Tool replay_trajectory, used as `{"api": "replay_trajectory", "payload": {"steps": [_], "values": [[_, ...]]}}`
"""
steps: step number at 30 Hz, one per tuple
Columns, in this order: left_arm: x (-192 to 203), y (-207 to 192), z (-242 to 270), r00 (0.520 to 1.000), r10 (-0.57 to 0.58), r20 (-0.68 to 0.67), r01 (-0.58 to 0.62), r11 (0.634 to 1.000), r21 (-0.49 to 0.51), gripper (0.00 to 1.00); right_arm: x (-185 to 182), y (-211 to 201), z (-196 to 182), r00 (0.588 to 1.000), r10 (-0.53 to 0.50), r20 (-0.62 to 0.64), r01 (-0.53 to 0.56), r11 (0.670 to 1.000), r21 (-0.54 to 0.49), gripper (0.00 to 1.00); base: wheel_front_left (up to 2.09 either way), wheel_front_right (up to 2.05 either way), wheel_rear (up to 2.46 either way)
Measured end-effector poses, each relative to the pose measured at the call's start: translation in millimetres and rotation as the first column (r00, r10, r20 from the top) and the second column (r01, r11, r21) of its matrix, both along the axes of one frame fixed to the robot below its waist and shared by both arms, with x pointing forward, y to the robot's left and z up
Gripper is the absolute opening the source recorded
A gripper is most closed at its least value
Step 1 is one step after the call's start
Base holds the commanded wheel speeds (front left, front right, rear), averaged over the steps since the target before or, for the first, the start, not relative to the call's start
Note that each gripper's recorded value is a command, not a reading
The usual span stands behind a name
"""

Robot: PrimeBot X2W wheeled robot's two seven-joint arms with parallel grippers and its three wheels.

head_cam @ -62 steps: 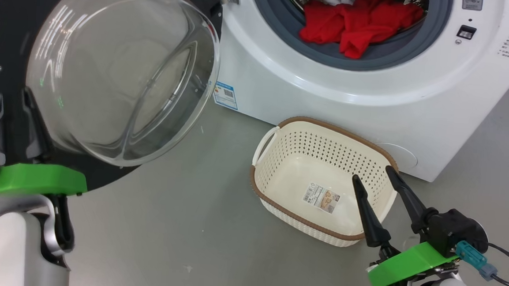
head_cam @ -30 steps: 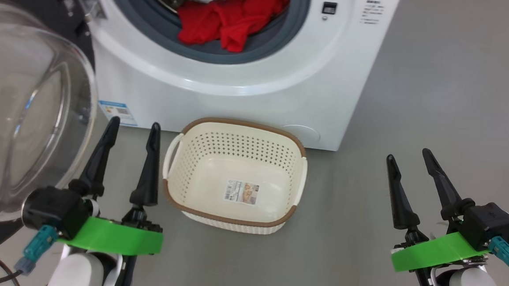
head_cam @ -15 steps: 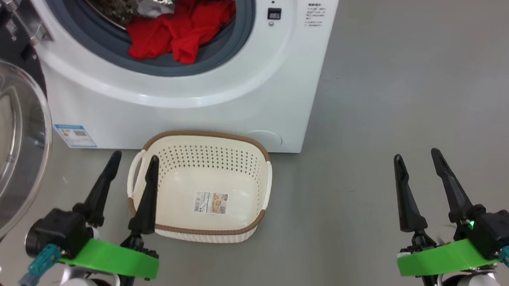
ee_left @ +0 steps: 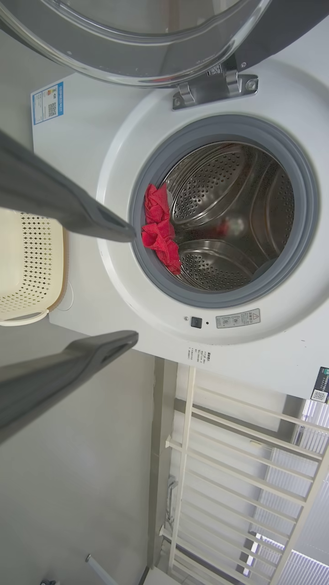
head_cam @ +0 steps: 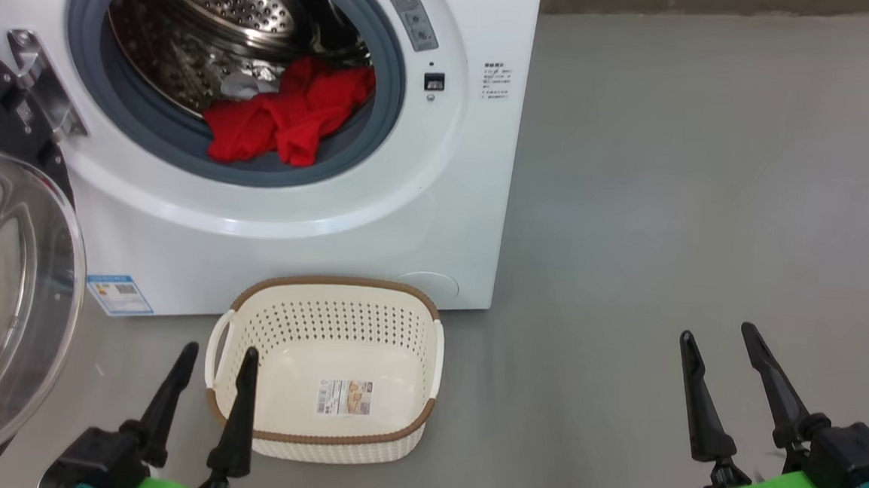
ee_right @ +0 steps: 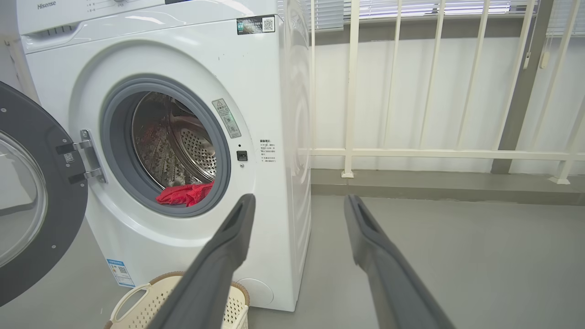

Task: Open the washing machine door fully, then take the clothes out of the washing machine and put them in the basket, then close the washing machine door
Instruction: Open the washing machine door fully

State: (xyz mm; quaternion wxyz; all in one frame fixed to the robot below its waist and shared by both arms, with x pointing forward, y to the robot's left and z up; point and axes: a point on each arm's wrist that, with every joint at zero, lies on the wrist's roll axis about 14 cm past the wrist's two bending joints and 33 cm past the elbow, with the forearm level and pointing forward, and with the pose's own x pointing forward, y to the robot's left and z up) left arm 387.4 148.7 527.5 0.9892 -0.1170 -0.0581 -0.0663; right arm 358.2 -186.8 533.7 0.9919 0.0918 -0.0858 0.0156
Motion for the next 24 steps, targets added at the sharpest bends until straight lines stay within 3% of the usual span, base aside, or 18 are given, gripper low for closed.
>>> {"api": "replay_trajectory", "payload": {"steps": [24], "values": [[-25, 10, -8, 0.999, 0.037, -0.024, -0.036, 0.999, 0.033, 1.0, -31, -16, -4, 0.998, -0.059, -0.009, 0.059, 0.998, 0.009, 1.0, 0.0, 0.0, 0.0]]}}
